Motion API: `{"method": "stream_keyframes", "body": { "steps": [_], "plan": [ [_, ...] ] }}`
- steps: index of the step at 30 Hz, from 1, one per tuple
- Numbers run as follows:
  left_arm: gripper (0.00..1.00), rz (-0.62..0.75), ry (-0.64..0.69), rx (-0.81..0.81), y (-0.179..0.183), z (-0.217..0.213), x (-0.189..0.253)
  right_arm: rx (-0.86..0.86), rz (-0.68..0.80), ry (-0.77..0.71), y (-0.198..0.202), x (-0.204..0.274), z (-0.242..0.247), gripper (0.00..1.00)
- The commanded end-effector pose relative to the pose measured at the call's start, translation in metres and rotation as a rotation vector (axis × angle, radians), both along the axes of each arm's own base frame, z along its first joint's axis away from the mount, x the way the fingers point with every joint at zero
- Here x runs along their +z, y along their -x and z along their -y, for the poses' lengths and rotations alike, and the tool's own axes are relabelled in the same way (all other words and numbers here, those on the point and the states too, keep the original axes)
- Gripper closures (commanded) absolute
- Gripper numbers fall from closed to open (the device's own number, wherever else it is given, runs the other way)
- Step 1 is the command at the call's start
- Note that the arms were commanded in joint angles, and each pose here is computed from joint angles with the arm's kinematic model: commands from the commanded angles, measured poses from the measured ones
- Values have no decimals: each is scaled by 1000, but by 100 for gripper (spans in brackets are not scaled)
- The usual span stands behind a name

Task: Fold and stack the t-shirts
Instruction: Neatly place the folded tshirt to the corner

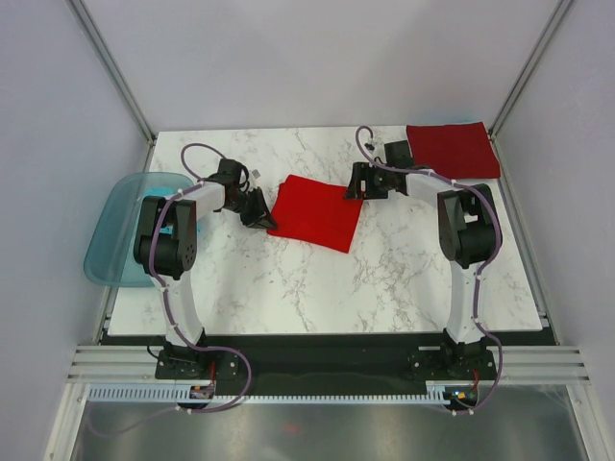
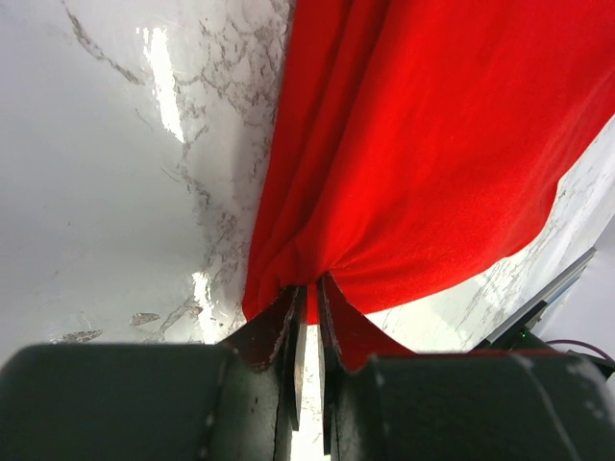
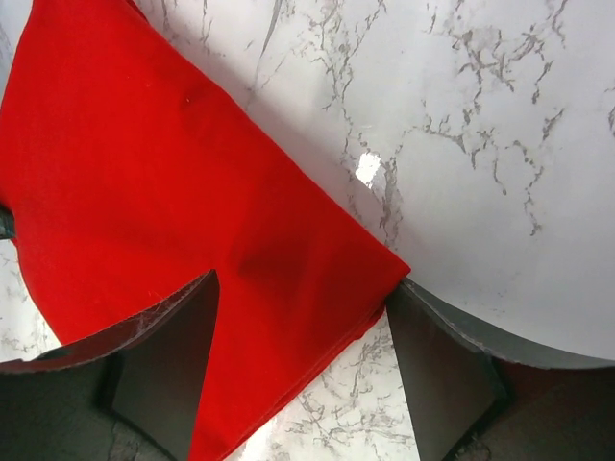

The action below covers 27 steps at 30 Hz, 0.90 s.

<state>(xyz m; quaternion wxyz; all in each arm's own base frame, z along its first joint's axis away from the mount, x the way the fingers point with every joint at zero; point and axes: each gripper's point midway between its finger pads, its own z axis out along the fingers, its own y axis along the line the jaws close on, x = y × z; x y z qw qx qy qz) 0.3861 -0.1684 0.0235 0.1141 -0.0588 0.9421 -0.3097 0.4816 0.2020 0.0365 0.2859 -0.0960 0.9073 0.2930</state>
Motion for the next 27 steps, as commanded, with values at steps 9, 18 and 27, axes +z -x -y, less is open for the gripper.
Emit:
{"method": "stream_keyframes", "body": {
  "steps": [9, 18, 27],
  "plan": [
    [82, -19, -91, 11, 0, -11, -31, 35, -130, 72, 34, -33, 5, 30],
    [82, -31, -93, 10, 4, -10, -33, 51, -164, 76, 48, -34, 8, 36],
    [80, -59, -128, -5, 31, -4, -37, -42, -12, 216, 30, 0, 37, 92]
  ]
}}
